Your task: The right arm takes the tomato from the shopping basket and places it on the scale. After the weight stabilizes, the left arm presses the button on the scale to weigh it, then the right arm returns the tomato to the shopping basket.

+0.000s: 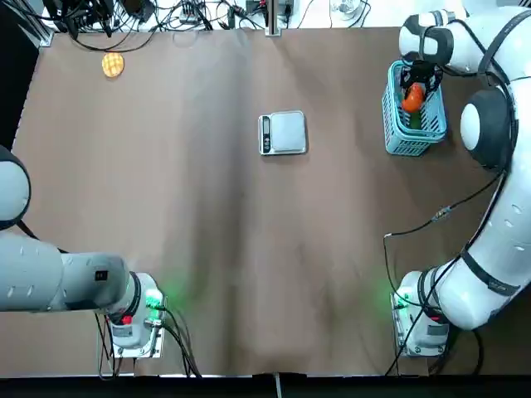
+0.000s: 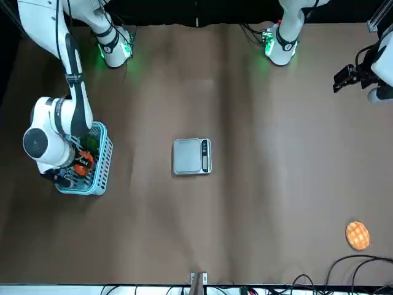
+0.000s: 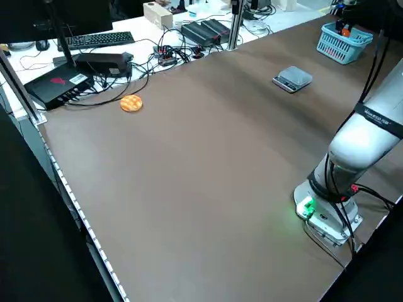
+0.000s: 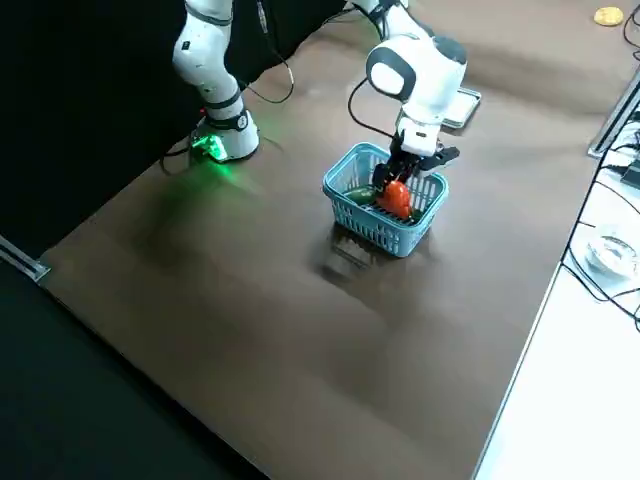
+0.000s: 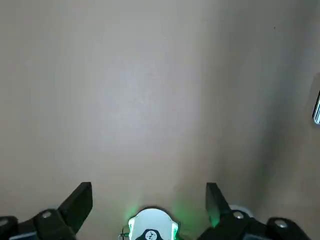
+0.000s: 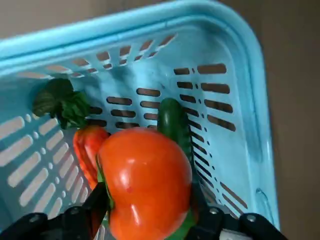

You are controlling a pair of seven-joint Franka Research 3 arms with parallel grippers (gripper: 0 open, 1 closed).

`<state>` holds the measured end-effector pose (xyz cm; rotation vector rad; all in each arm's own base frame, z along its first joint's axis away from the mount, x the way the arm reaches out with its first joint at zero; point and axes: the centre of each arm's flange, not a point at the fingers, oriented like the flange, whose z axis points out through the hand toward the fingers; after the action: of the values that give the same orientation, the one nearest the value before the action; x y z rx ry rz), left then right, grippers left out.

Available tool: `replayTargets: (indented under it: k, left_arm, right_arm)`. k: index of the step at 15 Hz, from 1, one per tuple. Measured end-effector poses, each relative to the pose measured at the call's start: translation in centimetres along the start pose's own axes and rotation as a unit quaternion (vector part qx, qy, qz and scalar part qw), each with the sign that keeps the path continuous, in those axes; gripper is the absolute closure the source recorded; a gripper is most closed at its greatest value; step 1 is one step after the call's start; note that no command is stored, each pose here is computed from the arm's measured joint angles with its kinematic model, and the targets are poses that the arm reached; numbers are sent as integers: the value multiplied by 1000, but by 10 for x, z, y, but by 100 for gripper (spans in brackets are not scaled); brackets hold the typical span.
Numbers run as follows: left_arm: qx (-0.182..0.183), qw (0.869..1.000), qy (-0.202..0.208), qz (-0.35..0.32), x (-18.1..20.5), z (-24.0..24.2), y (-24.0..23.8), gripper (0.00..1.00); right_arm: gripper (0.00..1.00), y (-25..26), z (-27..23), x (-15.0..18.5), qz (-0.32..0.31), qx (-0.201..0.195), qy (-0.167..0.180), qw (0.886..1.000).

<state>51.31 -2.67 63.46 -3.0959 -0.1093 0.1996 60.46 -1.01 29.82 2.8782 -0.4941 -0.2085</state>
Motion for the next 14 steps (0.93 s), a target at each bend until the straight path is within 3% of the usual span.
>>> replayTargets:
  k: [14]
  left_arm:
    - [1, 1000, -4, -6, -1, 1, 0, 0]
  right_arm:
    - [29, -17, 23, -5, -23, -16, -15, 999]
